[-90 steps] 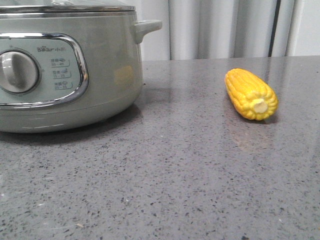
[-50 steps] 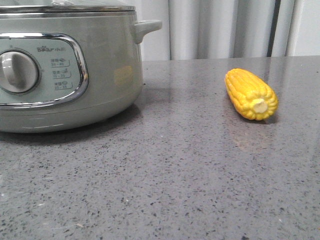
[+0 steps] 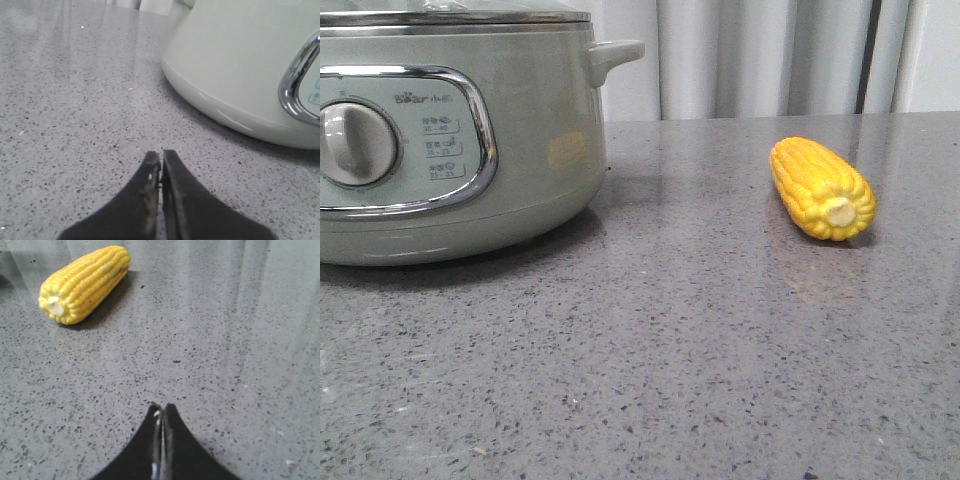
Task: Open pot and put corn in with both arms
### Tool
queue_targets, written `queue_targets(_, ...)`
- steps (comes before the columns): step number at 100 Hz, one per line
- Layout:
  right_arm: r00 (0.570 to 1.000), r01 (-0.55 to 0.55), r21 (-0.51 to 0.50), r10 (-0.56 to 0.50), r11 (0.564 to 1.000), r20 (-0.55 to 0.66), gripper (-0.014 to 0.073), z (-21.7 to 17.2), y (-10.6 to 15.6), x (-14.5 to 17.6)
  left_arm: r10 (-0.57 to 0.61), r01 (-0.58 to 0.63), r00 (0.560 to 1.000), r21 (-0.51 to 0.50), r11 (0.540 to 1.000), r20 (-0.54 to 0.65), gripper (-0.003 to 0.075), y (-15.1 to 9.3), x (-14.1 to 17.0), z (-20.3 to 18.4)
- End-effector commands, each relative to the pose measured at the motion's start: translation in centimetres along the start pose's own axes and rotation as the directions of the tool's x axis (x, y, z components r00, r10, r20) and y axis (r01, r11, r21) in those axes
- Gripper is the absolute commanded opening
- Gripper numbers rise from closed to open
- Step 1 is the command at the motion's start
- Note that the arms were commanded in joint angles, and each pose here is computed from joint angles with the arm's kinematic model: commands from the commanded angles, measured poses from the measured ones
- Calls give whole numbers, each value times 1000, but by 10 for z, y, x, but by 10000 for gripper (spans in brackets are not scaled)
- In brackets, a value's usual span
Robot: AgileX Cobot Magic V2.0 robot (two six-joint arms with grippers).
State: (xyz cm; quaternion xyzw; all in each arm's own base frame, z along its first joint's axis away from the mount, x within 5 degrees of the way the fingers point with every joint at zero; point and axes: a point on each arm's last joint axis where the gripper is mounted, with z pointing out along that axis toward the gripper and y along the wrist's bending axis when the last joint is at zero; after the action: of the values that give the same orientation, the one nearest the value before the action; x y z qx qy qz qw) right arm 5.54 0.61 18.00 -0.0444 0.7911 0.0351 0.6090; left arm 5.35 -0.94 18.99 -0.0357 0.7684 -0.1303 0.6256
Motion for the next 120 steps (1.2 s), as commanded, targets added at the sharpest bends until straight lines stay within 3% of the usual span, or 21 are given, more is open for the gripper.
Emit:
queue_targets(1, 1000, 11, 6, -11, 1000, 28, -65, 2, 0, 1, -14, 14, 997, 10, 1000, 70, -20, 1, 1, 1)
queue_targets(30, 957, -6, -2, 6, 1000, 288, -65, -2, 0, -23, -14, 13, 997, 11, 1000, 74, -20, 1, 1, 1)
queue_targets(42, 876, -197, -65, 206, 978, 437, -65, -7, -2, -37, -31, 27, 989, 29, 999, 148, -20, 0, -6, 0)
queue_targets(47, 825, -279, -92, 288, 956, 486, -65, -10, -5, -41, -128, 117, 971, 66, 991, 204, -20, -2, -11, -1)
queue_targets(56, 753, -348, -115, 350, 930, 558, -65, -14, -10, -47, -416, 388, 873, 156, 908, 253, -20, -2, -19, -3)
queue_targets(71, 689, -346, -118, 337, 931, 642, -65, -20, -13, -55, -640, 601, 726, 219, 768, 252, -20, 1, -23, -4)
queue_targets(81, 695, -355, -123, 350, 927, 628, -65, -19, -12, -55, -764, 721, 604, 251, 645, 227, -20, 3, -23, -5)
queue_targets(88, 699, -399, -149, 405, 905, 589, -65, -19, -12, -57, -791, 747, 560, 264, 610, 246, -20, 5, -26, -6)
queue_targets(92, 696, -418, -174, 437, 892, 569, -65, -21, -10, -62, -783, 736, 563, 270, 621, 265, -20, 5, -28, -7)
queue_targets(97, 702, -413, -187, 443, 891, 558, -65, -25, -9, -71, -749, 696, 598, 278, 661, 284, -20, 3, -34, -9)
queue_targets(103, 757, -382, -189, 424, 905, 497, -65, -28, -4, -80, -657, 596, 681, 278, 754, 324, -20, -1, -45, -14)
queue_targets(109, 838, -307, -163, 348, 938, 421, -65, -32, 1, -91, -544, 478, 765, 261, 838, 344, -20, -8, -58, -18)
queue_targets(120, 926, -196, -102, 218, 975, 308, -62, -36, 3, -110, -332, 285, 894, 191, 939, 300, -20, -20, -78, -19)
